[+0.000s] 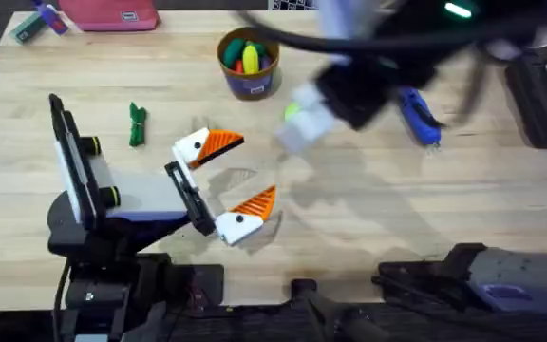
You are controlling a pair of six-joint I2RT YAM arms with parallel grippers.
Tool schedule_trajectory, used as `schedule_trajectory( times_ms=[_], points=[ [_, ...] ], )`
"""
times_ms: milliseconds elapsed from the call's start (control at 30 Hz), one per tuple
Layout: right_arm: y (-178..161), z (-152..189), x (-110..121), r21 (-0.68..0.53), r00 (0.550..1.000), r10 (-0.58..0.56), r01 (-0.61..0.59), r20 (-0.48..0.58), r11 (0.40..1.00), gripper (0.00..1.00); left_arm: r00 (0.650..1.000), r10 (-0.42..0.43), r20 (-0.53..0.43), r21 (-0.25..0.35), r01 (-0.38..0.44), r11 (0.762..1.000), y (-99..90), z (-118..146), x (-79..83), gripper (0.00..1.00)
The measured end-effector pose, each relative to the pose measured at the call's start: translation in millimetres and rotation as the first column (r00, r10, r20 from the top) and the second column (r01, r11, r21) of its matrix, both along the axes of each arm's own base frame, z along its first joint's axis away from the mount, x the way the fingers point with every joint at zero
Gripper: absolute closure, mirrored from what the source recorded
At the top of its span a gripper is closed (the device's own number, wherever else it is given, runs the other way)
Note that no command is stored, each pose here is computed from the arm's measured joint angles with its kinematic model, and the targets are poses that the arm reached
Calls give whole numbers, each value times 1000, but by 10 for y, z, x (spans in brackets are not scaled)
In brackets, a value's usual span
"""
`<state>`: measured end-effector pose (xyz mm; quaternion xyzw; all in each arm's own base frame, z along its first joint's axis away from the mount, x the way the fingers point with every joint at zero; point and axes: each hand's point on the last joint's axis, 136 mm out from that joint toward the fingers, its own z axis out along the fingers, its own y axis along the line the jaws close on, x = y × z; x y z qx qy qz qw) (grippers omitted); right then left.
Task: Pick up the gripper from the table and insert it into the empty holder that is missing its gripper. Then pick up a screw, insert it into the mounting hole, and use the screwdriver to tighten it. Finally, clean up the table by picking up the vegetable and placing it into the bucket.
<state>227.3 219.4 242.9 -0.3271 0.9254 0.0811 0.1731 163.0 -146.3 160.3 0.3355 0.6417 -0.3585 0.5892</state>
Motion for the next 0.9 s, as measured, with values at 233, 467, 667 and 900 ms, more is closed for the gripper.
schedule_trajectory(
  times_ms=[233,467,667,900],
  points=[
    [-918,79,-134,-46,966,-248,251,74,967,8,1000,0,0,0,0,1000,0,0,0,15],
    [-1347,98,20,-81,907,-406,416,112,906,8,1000,0,0,0,0,1000,0,0,0,16],
    [-1447,0,158,-115,885,-455,464,100,878,8,1000,0,0,0,0,1000,0,0,0,15],
    [-1467,-164,306,-157,873,-483,487,65,859,8,1000,0,0,0,0,1000,0,0,0,15]
  ],
)
